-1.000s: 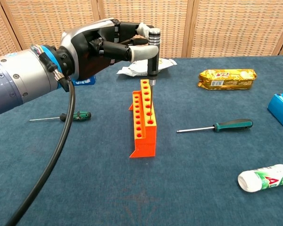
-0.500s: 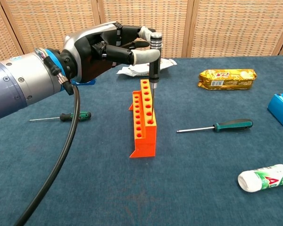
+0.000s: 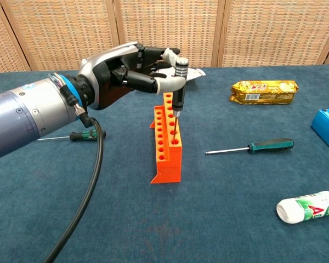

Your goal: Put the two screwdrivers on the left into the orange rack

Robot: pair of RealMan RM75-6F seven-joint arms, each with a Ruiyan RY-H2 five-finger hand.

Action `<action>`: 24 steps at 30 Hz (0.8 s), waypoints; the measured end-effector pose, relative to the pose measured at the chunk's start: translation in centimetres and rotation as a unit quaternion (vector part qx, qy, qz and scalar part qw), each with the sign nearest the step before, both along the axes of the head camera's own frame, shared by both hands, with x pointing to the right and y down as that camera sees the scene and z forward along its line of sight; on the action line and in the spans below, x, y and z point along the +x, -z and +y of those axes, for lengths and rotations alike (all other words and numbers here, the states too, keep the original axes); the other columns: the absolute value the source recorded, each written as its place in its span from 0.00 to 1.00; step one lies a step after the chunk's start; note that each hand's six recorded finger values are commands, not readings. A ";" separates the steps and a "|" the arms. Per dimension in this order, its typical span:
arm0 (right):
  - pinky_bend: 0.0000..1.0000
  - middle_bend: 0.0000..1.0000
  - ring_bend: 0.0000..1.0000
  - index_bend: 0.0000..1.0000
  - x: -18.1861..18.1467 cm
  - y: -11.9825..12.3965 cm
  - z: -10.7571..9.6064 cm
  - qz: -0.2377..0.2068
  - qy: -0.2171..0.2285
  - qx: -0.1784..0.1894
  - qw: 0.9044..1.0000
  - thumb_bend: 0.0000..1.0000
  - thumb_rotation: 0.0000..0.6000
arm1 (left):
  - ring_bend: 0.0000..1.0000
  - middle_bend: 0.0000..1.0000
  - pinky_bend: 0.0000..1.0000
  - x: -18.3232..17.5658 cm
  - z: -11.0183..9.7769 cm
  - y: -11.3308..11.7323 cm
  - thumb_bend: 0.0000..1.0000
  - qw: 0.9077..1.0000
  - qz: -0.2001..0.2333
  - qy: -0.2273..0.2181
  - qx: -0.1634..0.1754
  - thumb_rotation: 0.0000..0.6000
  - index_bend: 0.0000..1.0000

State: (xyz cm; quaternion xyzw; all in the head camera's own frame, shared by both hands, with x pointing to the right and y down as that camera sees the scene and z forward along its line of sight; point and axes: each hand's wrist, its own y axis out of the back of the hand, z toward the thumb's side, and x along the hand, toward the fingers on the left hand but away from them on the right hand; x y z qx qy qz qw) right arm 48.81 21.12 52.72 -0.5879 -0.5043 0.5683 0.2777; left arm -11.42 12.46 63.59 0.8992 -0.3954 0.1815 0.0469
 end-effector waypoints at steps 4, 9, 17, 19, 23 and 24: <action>0.00 0.00 0.00 0.00 0.0 0.0 0.0 0.000 0.000 0.000 1.000 0.00 1.00 | 0.00 0.00 0.00 0.2 0.4 -0.6 0.44 1.000 -0.007 -0.003 0.001 1.00 0.67; 0.00 0.00 0.00 0.00 0.0 0.0 0.0 -0.002 0.000 -0.001 1.000 0.00 1.00 | 0.00 0.00 0.00 0.2 0.8 -1.2 0.44 1.000 -0.009 -0.003 -0.005 1.00 0.67; 0.00 0.00 0.00 0.00 0.2 0.0 -0.1 -0.003 -0.002 0.000 1.000 0.00 1.00 | 0.00 0.00 0.00 0.1 1.6 -2.3 0.44 1.000 -0.008 0.001 -0.018 1.00 0.67; 0.00 0.00 0.00 0.00 0.2 0.0 -0.1 -0.004 -0.002 0.000 1.000 0.00 1.00 | 0.00 0.00 0.00 0.1 1.7 -2.7 0.44 1.000 -0.010 0.002 -0.020 1.00 0.67; 0.00 0.00 0.00 0.00 0.2 -0.1 -0.1 -0.004 -0.002 -0.002 1.000 0.00 1.00 | 0.00 0.00 0.00 0.1 1.7 -3.0 0.44 1.000 -0.012 0.002 -0.017 1.00 0.67; 0.00 0.00 0.00 0.00 0.2 -0.1 -0.2 -0.004 -0.002 -0.002 1.000 0.00 1.00 | 0.00 0.00 0.00 0.1 1.7 -3.0 0.44 1.000 -0.012 0.001 -0.017 1.00 0.67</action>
